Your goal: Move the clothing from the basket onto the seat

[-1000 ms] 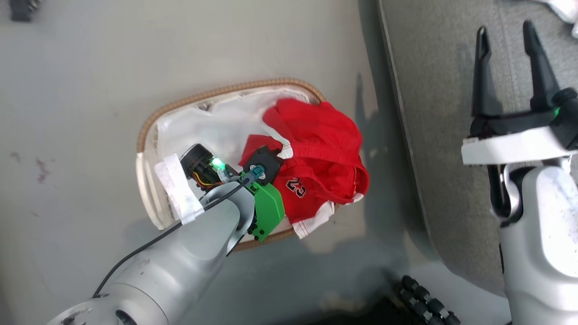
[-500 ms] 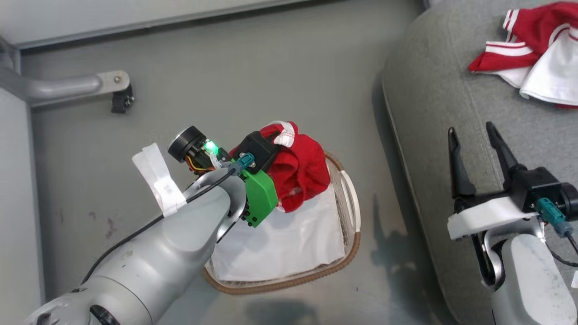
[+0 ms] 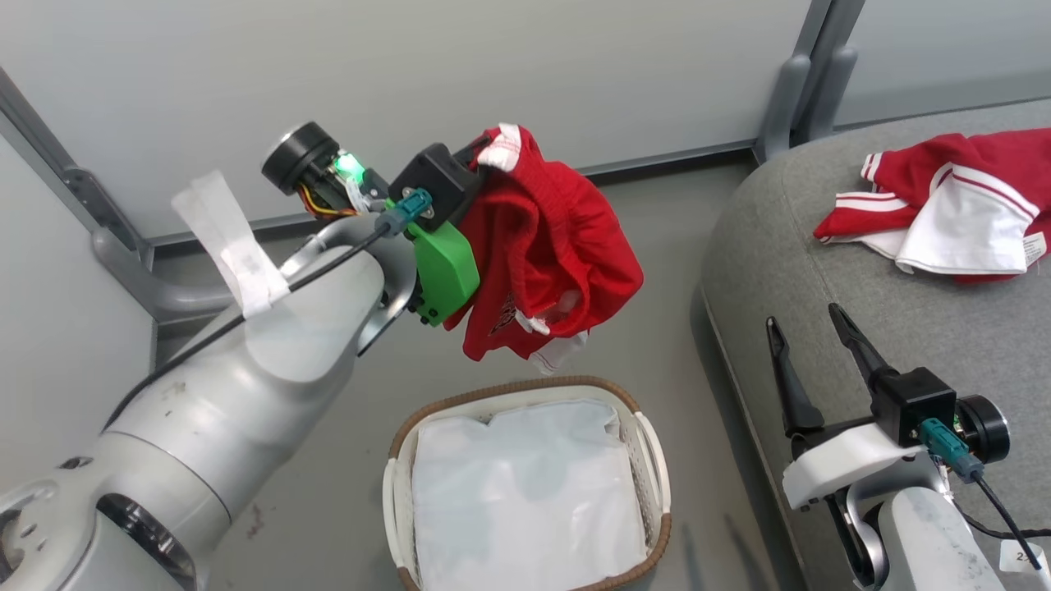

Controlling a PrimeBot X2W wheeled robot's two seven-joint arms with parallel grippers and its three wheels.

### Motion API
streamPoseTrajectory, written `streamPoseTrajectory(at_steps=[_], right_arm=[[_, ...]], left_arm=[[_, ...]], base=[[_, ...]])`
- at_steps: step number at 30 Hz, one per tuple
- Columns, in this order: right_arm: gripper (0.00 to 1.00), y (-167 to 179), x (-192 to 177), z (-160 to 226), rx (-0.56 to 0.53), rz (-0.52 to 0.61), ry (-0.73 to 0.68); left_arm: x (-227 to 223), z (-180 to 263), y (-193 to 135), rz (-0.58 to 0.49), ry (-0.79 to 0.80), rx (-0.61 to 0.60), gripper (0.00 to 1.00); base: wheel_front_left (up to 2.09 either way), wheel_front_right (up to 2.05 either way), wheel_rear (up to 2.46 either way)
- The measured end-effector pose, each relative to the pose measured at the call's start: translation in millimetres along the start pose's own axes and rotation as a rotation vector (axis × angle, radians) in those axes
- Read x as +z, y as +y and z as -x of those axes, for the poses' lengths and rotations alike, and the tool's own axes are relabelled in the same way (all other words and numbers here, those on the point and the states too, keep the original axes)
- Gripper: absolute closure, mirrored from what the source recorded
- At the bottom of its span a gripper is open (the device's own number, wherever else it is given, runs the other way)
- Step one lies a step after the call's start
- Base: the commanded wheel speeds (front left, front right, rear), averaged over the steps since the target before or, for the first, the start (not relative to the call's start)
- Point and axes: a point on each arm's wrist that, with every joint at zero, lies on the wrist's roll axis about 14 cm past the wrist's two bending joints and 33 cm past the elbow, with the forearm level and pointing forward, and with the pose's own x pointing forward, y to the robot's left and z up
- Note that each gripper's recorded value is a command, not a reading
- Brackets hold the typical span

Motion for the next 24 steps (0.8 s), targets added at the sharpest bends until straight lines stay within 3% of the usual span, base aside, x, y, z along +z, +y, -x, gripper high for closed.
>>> streamPoseTrajectory(at_steps=[11,24], right_arm=[[0.00,27.9,27.1,8.3,0.083,0.012,-0.069],[0.00,67.3,33.9,-18.6,0.219,0.112,-0.070]], left_arm=[[105.0,15.4,36.1,-0.185,-0.168,0.069,1.00],[143.2,24.9,32.8,-0.228,-0.254,0.065,1.00]], base=[[0.00,0.00,0.00],[0.00,0.00,0.00]])
